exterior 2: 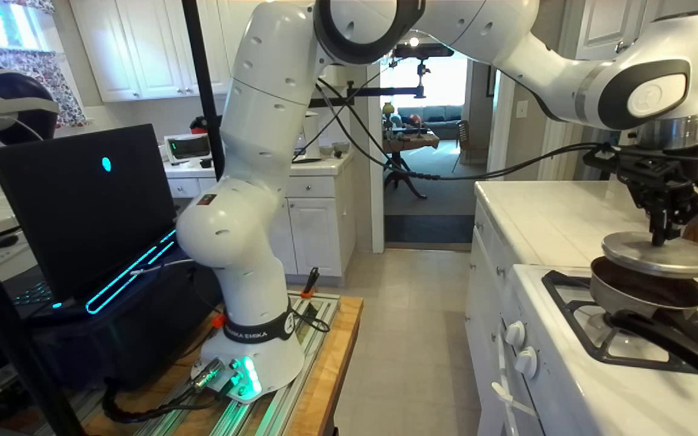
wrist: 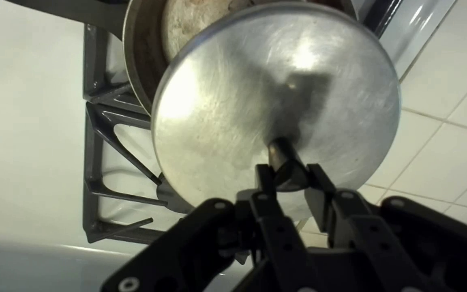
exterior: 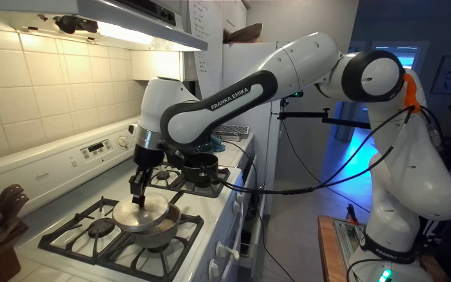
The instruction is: Take the lid off the pan
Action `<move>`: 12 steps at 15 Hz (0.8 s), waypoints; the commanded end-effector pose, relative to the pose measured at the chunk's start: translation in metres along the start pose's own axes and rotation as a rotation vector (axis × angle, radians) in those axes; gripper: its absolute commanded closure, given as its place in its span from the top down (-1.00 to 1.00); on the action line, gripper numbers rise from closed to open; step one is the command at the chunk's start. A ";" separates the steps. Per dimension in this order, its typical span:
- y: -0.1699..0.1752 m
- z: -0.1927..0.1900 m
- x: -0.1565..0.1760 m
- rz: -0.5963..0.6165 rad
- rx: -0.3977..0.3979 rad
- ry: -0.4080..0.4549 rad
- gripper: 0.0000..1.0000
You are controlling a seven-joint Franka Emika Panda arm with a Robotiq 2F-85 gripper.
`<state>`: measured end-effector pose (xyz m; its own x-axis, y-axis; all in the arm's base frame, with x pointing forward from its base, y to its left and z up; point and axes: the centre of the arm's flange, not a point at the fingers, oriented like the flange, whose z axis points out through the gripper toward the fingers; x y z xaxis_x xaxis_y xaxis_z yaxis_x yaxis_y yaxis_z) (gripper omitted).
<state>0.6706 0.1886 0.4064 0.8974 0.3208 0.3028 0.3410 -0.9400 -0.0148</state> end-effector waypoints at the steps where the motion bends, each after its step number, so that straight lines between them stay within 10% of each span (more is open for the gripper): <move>1: -0.018 -0.006 0.016 -0.012 -0.018 0.009 -0.87; 12: -0.101 0.009 0.035 -0.168 0.028 -0.022 -0.87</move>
<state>0.6573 0.2732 0.4134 0.8462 0.4367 0.3053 0.4626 -0.8864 -0.0144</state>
